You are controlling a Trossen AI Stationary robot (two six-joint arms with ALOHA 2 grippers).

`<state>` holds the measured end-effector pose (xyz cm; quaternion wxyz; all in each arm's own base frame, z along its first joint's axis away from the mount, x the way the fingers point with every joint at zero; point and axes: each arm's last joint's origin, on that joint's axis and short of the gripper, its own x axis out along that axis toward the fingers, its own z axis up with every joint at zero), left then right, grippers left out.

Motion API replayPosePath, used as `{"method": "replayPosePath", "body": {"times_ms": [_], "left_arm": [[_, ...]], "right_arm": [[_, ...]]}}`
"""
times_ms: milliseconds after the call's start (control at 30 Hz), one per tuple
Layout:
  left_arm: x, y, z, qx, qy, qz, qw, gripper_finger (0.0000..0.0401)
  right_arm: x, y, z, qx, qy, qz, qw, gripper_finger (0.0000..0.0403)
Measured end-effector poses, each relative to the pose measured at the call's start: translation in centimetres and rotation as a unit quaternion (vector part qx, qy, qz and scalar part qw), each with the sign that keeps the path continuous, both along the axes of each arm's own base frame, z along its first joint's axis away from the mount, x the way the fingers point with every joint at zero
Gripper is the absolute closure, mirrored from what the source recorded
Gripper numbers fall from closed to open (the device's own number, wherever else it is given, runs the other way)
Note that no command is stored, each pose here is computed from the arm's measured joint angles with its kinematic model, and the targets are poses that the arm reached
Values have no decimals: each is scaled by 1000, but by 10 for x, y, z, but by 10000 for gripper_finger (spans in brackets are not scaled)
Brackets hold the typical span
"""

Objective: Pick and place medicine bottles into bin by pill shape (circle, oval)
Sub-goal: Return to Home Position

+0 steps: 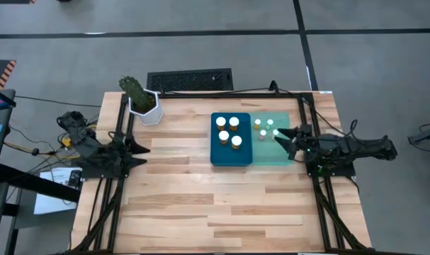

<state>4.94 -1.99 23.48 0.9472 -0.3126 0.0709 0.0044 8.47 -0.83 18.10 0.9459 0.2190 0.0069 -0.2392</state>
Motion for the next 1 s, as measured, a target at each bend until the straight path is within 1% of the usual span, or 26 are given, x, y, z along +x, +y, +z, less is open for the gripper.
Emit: {"method": "replayPosePath", "body": {"times_ms": [100, 300, 367, 433, 500, 567, 700, 733, 800, 833, 867, 933, 1000], "left_arm": [[3, -3, -8, -3, 13, -11, 1000, 101], [7, -7, -24, 12, 33, -11, 999, 101], [9, -8, -32, 22, 43, -3, 999, 101], [10, -9, -38, 20, 48, 18, 999, 101], [11, -8, -43, 5, 49, 39, 998, 101], [12, -9, -46, -10, 55, 43, 998, 101], [12, -11, -53, -16, 75, 22, 997, 101], [13, -12, -54, -23, 77, 18, 997, 101], [13, -12, -54, -59, 77, 15, 995, 101], [13, -13, -53, -51, 72, 10, 996, 101], [14, -14, -50, -28, 58, 0, 998, 101], [16, -17, -37, 26, 1, -44, 999, 101], [17, -21, -23, 66, -68, -101, 990, 101]], "right_arm": [[2, 2, -8, -11, 6, 13, 1000, 126], [4, 4, -9, -13, 7, 21, 1000, 126], [4, 4, -9, -13, 8, 19, 1000, 126], [4, 4, -9, -9, 7, 21, 1000, 126], [4, 4, -9, -8, 8, 31, 999, 126], [4, 4, -9, -1, 5, 31, 999, 126], [4, 4, -9, 40, -13, 30, 999, 126], [4, 5, -9, 49, -17, 33, 998, 127], [4, 5, -9, 52, -18, 37, 998, 126], [5, 5, -9, 46, -16, 45, 998, 126], [5, 6, -8, 33, -16, 57, 998, 126], [6, 8, -5, 2, -25, 87, 996, 126], [6, 10, 1, -22, -51, 115, 992, 126]]}}
